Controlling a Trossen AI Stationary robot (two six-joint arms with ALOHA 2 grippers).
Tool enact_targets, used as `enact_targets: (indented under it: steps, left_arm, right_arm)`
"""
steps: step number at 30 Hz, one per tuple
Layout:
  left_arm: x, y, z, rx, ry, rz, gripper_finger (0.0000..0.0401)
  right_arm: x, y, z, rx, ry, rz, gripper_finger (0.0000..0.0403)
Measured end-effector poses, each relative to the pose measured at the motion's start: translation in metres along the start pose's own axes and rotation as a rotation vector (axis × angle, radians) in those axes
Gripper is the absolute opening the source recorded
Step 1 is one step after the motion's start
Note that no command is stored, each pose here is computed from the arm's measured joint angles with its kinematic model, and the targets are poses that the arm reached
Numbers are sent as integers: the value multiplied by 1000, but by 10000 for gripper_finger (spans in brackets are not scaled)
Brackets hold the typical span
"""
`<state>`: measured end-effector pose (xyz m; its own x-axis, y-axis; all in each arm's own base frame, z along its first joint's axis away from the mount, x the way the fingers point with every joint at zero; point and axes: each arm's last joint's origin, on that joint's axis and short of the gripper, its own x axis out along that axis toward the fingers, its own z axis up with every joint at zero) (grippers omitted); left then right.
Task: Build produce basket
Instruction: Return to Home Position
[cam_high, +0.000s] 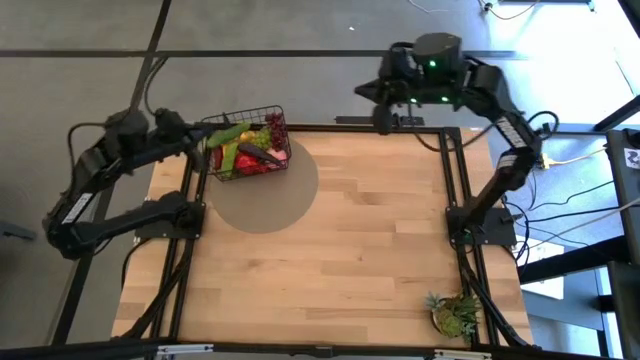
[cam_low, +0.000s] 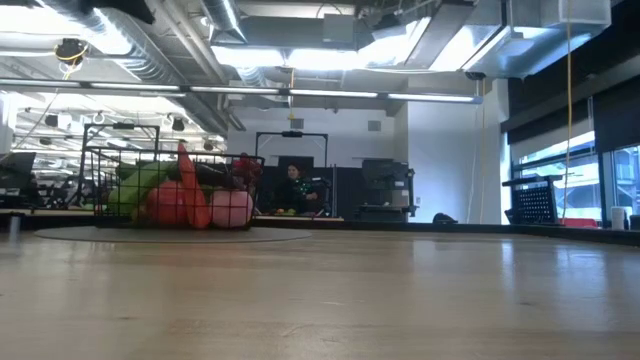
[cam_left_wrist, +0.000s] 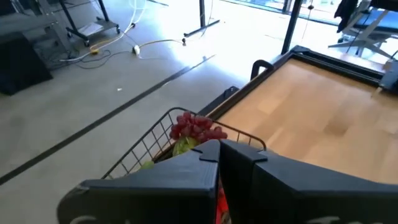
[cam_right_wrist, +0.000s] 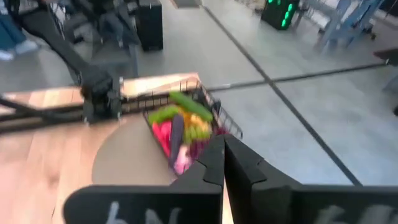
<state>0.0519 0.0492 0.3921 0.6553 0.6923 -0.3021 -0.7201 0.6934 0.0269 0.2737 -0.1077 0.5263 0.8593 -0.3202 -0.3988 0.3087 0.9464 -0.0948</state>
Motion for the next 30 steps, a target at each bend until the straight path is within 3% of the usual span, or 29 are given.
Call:
enact_targets:
  steps: [11, 17, 24, 27, 30]
  left_arm:
    - [-62, 5, -31, -24, -74, -1, 0]
    - [-93, 7, -56, -65, -164, -19, 0]
    - [-98, 6, -98, -91, -222, -85, 0]
    - [-90, 5, -102, -108, -148, -88, 0]
    - [-82, 5, -99, -61, -190, -95, 0]
  right_arm:
    - [-59, 4, -24, 63, 200, 13, 0]
    - [-84, 4, -37, 108, 252, -39, 0]
    - [-114, 6, -67, 186, 229, -126, 0]
    - [-121, 8, -85, 206, 163, -129, 0]
    - [-129, 11, -106, 209, 72, -107, 0]
